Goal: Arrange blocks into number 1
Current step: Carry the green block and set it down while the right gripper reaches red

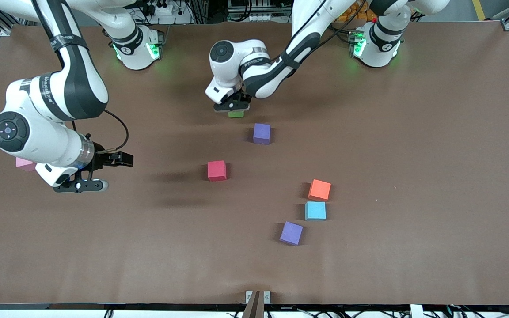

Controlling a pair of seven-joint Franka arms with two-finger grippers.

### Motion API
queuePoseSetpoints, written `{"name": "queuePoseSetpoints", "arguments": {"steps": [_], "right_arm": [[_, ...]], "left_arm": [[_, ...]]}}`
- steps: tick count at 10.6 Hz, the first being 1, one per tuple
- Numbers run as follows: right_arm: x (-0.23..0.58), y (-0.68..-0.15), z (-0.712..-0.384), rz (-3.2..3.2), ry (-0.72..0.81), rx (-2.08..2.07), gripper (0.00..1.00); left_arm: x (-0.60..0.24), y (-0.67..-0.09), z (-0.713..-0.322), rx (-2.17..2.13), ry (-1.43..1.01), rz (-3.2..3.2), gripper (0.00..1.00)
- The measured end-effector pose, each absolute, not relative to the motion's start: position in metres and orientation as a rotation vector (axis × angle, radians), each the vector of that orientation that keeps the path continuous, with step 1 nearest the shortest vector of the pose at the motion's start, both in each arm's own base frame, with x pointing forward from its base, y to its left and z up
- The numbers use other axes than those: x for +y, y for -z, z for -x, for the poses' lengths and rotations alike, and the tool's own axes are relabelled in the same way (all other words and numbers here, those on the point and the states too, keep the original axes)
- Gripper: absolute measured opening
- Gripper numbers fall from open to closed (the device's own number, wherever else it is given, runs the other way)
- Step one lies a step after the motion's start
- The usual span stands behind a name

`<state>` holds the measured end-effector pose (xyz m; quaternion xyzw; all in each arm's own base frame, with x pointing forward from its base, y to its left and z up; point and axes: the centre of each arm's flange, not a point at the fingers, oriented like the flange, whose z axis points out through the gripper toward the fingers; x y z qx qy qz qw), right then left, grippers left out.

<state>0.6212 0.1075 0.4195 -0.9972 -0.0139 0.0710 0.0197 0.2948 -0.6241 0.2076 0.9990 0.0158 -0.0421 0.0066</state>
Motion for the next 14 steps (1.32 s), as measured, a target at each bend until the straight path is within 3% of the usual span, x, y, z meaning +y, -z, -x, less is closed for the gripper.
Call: {"name": "queuePoseSetpoints", "arguments": {"steps": [5,8,9,11,14], "right_arm": [[0.108,-0.420,-0.621,3.094,-0.219,-0.042,1.00],[0.108,-0.420,-0.621,3.094,-0.219,-0.042,1.00],[0.108,-0.420,-0.621,3.094,-0.219,-0.042,1.00],[0.109,-0.420,-0.621,3.093,-0.218,-0.043,1.00],[0.115,-0.423,-0.621,3.092,-0.209,-0.025,1.00]], "left_arm": [[-0.643,-0.201,-0.293,-0.052,0.140,-3.103,0.57],[-0.646,-0.198,-0.288,-0.082,0.144,-3.102,0.93],[-0.646,-0.201,-0.290,-0.078,0.139,-3.098,1.00],[-0.641,-0.212,-0.310,-0.041,0.105,-3.116,1.00],[-0.598,-0.266,-0.384,0.099,0.014,-3.168,1.00]]}}
